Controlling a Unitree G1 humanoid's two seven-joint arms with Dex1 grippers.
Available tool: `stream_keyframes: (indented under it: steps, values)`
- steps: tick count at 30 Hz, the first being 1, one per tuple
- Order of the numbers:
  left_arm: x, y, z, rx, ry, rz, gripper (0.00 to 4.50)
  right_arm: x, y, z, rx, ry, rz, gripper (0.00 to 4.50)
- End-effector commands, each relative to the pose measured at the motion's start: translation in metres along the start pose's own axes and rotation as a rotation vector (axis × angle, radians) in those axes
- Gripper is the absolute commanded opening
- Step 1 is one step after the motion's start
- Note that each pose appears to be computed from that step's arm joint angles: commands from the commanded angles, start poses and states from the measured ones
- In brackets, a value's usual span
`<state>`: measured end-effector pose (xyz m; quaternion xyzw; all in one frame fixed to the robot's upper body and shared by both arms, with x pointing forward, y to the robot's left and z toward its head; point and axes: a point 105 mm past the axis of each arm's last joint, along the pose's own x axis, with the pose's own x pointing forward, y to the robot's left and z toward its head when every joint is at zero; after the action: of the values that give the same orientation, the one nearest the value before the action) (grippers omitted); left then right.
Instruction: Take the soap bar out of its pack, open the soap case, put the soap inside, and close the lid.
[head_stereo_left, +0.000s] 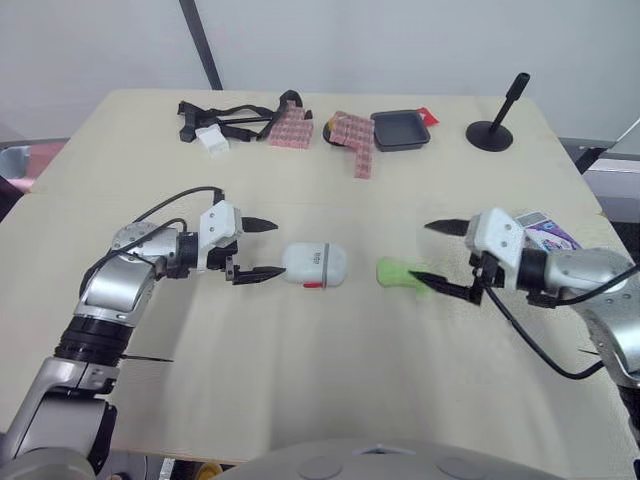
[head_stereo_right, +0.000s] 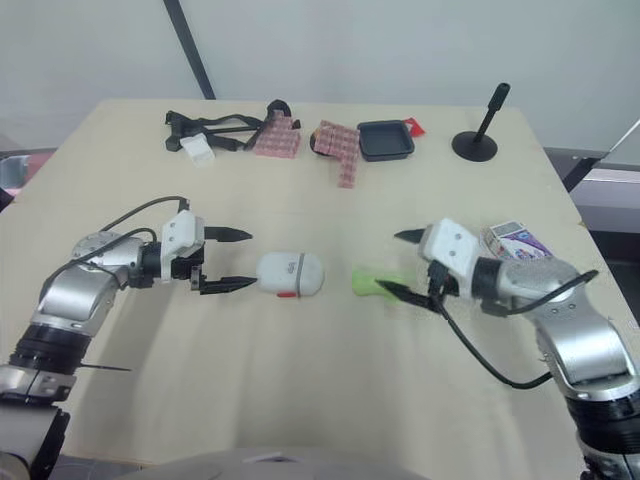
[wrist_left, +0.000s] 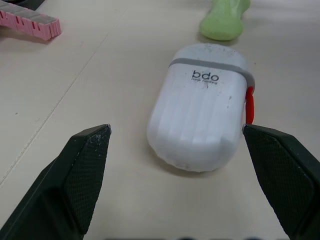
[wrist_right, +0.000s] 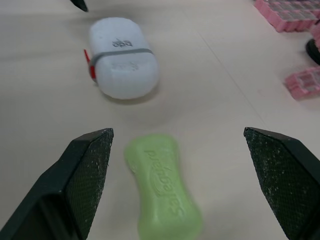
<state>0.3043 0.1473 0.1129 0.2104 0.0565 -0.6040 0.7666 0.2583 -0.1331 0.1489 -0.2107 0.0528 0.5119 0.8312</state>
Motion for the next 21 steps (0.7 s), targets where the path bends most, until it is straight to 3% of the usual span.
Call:
stream_keyframes:
  steps: [1, 9, 21]
  values:
    - [0.001, 0.000, 0.003, 0.083, 0.029, -0.065, 4.50, 0.007, 0.008, 0.017, -0.032, -0.071, 0.035, 4.49]
    - [0.018, 0.011, 0.002, 0.159, 0.053, -0.141, 4.50, 0.015, 0.008, 0.016, 0.009, -0.101, -0.055, 4.49]
    - [0.043, 0.004, 0.002, 0.195, 0.045, -0.275, 4.50, 0.013, 0.019, 0.005, 0.014, -0.041, -0.093, 4.49]
